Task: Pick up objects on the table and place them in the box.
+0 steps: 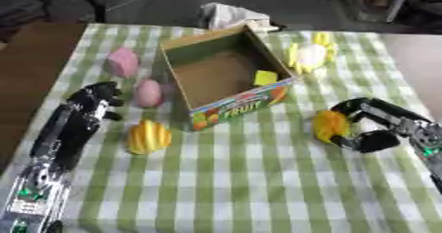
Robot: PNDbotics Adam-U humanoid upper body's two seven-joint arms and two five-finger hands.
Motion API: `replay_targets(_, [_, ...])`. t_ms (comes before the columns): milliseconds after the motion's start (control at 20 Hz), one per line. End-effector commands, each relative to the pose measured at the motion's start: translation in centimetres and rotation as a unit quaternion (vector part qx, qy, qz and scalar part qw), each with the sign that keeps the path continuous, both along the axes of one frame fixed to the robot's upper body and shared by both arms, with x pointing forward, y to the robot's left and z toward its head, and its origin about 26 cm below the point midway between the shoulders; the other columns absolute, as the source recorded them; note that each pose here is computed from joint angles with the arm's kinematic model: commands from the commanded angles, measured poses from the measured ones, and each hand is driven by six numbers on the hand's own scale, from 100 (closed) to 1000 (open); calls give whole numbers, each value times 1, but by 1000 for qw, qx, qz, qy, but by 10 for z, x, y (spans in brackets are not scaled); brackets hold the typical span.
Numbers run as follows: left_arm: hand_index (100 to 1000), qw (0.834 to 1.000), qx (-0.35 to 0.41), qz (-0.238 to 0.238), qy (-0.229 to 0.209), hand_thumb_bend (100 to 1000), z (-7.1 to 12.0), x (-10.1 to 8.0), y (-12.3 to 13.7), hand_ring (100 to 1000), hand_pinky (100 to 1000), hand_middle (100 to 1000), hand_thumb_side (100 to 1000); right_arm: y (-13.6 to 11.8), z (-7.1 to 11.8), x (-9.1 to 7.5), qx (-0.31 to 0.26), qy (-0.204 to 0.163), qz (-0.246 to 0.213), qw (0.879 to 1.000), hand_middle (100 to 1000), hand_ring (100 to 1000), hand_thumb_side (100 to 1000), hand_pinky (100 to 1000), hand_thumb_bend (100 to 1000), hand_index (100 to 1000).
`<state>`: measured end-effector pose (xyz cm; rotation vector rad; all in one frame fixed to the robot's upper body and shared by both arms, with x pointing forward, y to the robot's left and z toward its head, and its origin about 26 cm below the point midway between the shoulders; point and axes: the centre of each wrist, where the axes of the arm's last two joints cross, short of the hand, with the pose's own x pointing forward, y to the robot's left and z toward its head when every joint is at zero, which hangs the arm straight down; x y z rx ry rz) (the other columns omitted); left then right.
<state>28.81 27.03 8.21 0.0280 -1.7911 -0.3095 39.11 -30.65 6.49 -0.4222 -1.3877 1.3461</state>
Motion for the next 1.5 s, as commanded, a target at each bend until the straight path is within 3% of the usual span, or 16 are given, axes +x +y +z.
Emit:
replay_targets(50, [795, 1000, 5, -3, -12, 155, 7, 1, 0, 711, 616, 688, 626, -6, 10, 3, 6, -59, -36, 998, 452, 697, 110, 685, 289, 564])
replay_targets(150, [795, 1000, 5, -3, -12, 155, 7, 1, 1, 711, 616, 688, 626, -6, 14, 3, 25, -103, -58, 993, 392, 659, 100, 667, 265, 497])
replay_targets(400, [795, 1000, 6, -3, -11, 155, 7, 1, 1, 711, 616, 688, 626, 0, 35, 2, 63, -171, -61, 981, 387, 650, 100, 666, 237, 489])
replay_targets(600, [795, 1000, 7, -2, -11, 156, 7, 1, 1, 711, 616, 688, 626, 8, 60, 0, 79, -179, -32, 980, 396, 652, 103, 668, 230, 498])
replay_targets(750, [795, 1000, 7, -2, -11, 156, 7, 1, 1, 711, 616, 688, 626, 9, 67, -1, 83, -176, -28, 980, 396, 652, 103, 668, 230, 498])
replay_targets(900, [794, 1000, 7, -12, -4, 157, 3, 0, -2, 710, 616, 687, 626, 27, 90, 2, 76, -195, 25, 978, 410, 649, 100, 673, 229, 511])
replay_targets(1100, [795, 1000, 3, -19, 2, 155, 0, -1, -4, 711, 616, 687, 626, 53, 111, 19, 72, -195, 53, 977, 422, 653, 100, 680, 229, 525])
replay_targets(1500, [795, 999, -1, -37, 4, 155, -1, -1, -11, 711, 617, 687, 627, 125, 127, 56, 59, -175, 105, 977, 482, 676, 113, 697, 222, 598])
